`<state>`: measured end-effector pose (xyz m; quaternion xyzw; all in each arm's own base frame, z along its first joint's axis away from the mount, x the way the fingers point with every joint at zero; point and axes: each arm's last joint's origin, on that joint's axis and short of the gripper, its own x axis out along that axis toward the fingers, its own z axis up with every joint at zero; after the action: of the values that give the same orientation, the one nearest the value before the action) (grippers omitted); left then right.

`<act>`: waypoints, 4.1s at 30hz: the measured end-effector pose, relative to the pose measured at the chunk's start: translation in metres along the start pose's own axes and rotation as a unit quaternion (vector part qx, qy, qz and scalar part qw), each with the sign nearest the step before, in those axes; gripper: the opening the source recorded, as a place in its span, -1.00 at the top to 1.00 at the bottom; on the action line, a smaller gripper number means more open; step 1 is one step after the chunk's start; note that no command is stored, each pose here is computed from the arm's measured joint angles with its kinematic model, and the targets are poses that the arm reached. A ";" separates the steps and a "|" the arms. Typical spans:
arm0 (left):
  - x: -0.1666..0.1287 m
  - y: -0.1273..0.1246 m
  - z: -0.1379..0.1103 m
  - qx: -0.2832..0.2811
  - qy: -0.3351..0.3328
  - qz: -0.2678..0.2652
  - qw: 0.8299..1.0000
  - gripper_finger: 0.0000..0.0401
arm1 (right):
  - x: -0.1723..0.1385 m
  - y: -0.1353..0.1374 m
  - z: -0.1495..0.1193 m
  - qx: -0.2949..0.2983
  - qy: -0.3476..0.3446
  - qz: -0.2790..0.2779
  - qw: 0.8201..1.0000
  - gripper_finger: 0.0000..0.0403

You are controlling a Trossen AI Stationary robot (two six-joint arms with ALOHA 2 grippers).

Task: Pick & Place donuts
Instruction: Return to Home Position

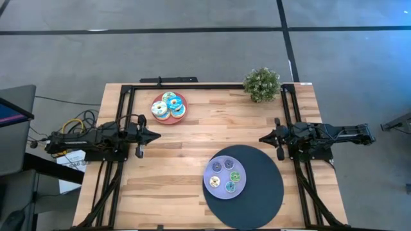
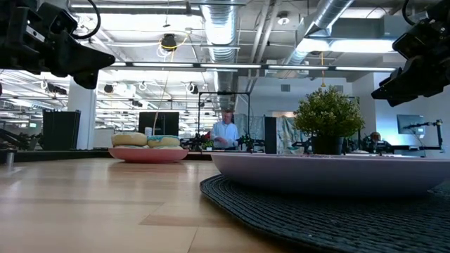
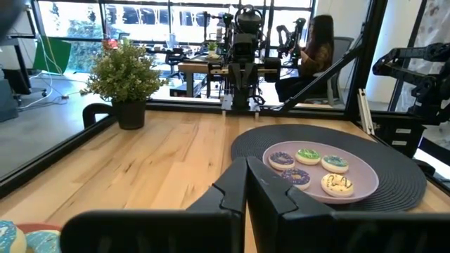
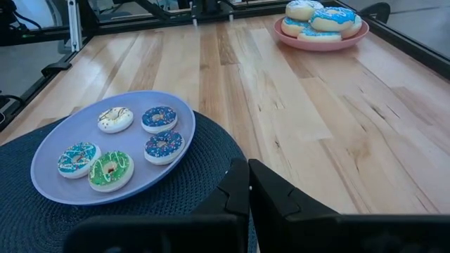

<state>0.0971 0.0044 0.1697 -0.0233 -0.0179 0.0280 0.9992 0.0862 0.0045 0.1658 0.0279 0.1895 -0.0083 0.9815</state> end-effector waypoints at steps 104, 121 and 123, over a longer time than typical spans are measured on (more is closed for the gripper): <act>0.000 0.000 -0.001 0.002 0.002 -0.003 1.000 1.00 | 0.011 0.005 0.003 -0.024 -0.185 0.055 0.981 1.00; 0.000 0.000 -0.001 0.000 0.002 -0.003 1.000 1.00 | 0.011 0.005 0.003 -0.024 -0.185 0.055 0.981 1.00; 0.000 0.000 -0.001 -0.001 0.002 -0.003 1.000 1.00 | 0.011 0.005 0.003 -0.024 -0.185 0.055 0.981 1.00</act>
<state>0.0972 0.0042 0.1691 -0.0243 -0.0161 0.0251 0.9993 0.0981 0.0089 0.1650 0.0131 0.0030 0.0450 0.9989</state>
